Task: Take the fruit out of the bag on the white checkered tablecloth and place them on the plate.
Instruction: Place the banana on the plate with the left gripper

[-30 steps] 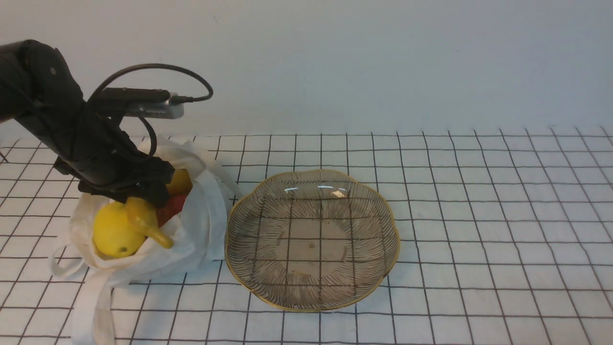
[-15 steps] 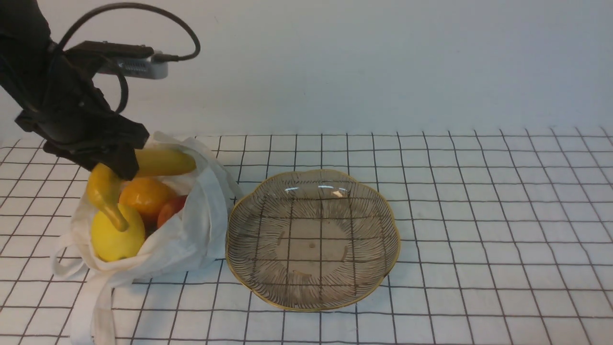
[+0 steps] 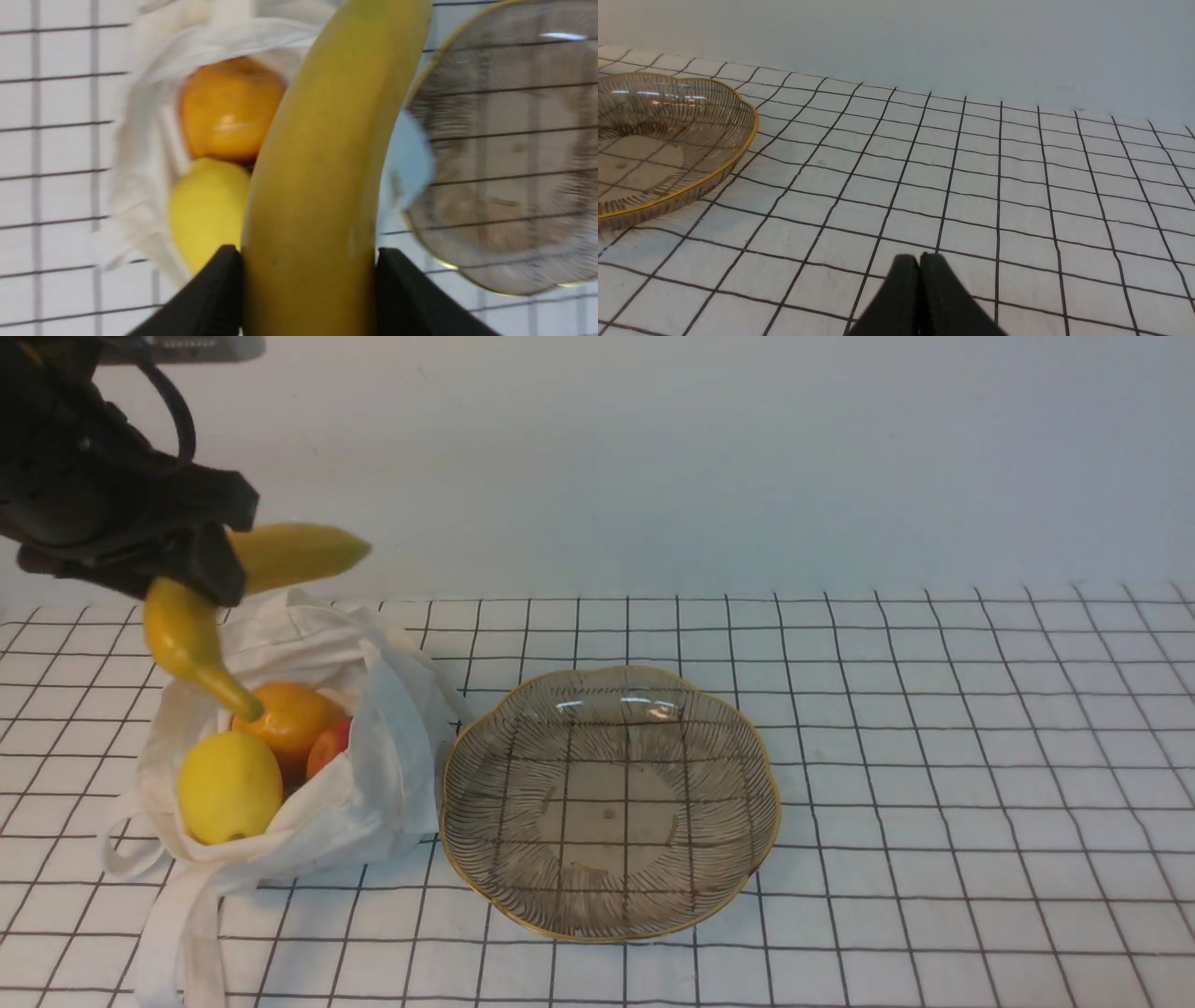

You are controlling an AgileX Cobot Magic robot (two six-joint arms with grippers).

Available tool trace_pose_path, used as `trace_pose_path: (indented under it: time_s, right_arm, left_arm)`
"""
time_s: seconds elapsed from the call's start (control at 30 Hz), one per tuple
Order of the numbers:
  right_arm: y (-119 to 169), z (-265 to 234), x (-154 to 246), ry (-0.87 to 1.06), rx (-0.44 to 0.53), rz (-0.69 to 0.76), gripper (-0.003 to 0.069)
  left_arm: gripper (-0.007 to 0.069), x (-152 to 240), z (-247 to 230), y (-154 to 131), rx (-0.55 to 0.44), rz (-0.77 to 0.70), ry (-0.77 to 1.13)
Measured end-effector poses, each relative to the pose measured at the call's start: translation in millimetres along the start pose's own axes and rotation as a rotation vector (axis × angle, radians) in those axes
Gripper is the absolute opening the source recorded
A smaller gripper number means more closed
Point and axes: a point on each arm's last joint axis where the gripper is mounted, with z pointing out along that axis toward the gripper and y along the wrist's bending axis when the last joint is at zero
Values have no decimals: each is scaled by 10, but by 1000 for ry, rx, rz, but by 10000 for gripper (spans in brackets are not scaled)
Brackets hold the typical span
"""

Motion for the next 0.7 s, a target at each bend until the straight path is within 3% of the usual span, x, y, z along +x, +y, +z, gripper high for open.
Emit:
trace_pose_path:
  time_s: [0.07, 0.2, 0.37, 0.7]
  right_arm:
    - [0, 0, 0, 0, 0, 0, -14]
    - [0, 0, 0, 0, 0, 0, -14]
    - [0, 0, 0, 0, 0, 0, -14]
    - [0, 0, 0, 0, 0, 0, -14]
  left_arm:
    - [321, 48, -73, -279, 84, 52, -8]
    - [321, 91, -16, -562, 135, 131, 24]
    - [321, 113, 441, -1028, 184, 255, 129]
    - [321, 41, 1590, -1323, 155, 289, 174]
